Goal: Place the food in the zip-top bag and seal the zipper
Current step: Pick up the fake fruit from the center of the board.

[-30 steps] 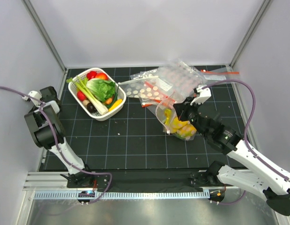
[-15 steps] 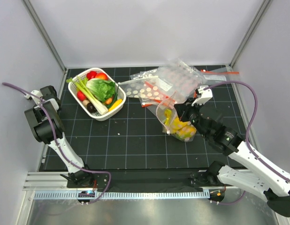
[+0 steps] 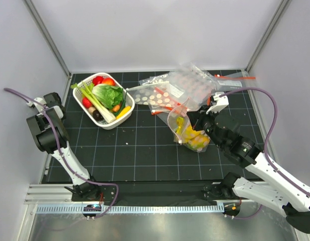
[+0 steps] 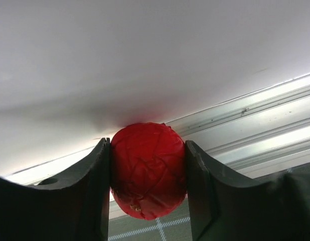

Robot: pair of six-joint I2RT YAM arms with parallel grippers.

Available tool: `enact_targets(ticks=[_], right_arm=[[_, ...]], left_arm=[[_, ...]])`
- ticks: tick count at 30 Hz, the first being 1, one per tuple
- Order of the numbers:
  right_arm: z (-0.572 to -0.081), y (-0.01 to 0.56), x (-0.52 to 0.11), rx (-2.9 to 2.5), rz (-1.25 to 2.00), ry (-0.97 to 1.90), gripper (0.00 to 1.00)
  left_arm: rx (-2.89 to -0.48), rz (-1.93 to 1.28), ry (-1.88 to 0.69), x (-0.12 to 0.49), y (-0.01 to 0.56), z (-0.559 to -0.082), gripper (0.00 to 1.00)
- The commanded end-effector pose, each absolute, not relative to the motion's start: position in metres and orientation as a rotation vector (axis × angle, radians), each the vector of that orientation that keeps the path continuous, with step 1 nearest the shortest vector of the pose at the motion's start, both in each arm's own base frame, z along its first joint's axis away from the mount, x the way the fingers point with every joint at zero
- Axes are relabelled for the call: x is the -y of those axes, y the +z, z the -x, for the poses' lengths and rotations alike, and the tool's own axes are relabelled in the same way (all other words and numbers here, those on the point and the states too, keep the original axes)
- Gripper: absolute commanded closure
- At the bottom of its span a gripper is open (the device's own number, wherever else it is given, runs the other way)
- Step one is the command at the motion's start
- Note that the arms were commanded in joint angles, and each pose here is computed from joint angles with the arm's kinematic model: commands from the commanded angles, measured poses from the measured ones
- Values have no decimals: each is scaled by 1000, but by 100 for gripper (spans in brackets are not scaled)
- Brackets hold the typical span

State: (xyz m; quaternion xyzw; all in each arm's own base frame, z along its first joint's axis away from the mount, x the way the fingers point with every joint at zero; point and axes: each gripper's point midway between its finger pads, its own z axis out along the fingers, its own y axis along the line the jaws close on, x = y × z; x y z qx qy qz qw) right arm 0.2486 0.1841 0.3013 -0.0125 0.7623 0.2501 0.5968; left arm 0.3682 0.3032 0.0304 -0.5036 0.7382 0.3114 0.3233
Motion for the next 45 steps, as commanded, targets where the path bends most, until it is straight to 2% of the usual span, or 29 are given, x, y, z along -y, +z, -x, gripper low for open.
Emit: enact_targets(ticks=[1,2,4,5,7,8,9,16,21,25,27,31,34,35,40,41,45], right_arm=[[-252,323,-183,-1693,-4,611,99],[-251,324,-183,-1690,-5,615,99],[-251,325,-182,-1687,-6,615,99],[-251,324,-182,-1688,-5,611,99],[-251,324,-181,-1686,-8,610,99],[-251,325,-181,-1686,-9,611,99],[-251,325,-181,-1686,-8,610,99],[-249,327,-187,-1689,8,644,99],[-251,325,-187,-1689,4,634,99],[-252,323,-190,-1692,11,638,99],[-254,320,-190,-1706,11,622,99],[-255,318,-186,-1702,6,597,99],[-257,316,-188,-1708,14,592,99],[-257,316,-188,-1711,16,590,99],[-259,313,-190,-1723,28,580,99],[-260,310,-192,-1731,32,579,99],[-265,304,-198,-1771,41,561,99]], left_arm=[[-1794,1432,960,-316,53,-334,90],[-1700,1415,956,-312,82,-339,87],[-1655,1385,1012,-300,87,-325,87],[-1556,1361,1014,-296,105,-333,89],[-1536,1325,1032,-287,112,-329,92],[-1518,1312,1046,-283,118,-332,97],[-1523,1304,1057,-281,117,-333,100],[-1507,1261,1081,-256,140,-356,100],[-1485,1154,1158,-212,188,-380,100],[-1562,1072,1132,-176,207,-393,100],[-1524,1098,1056,-167,233,-401,100],[-1577,1013,812,-103,263,-420,100],[-1659,979,542,-57,262,-424,100],[-1737,946,379,-32,256,-430,100],[-1793,824,-120,57,279,-404,100],[-1818,796,-181,71,269,-398,100],[-1843,555,-582,158,289,-367,100]])
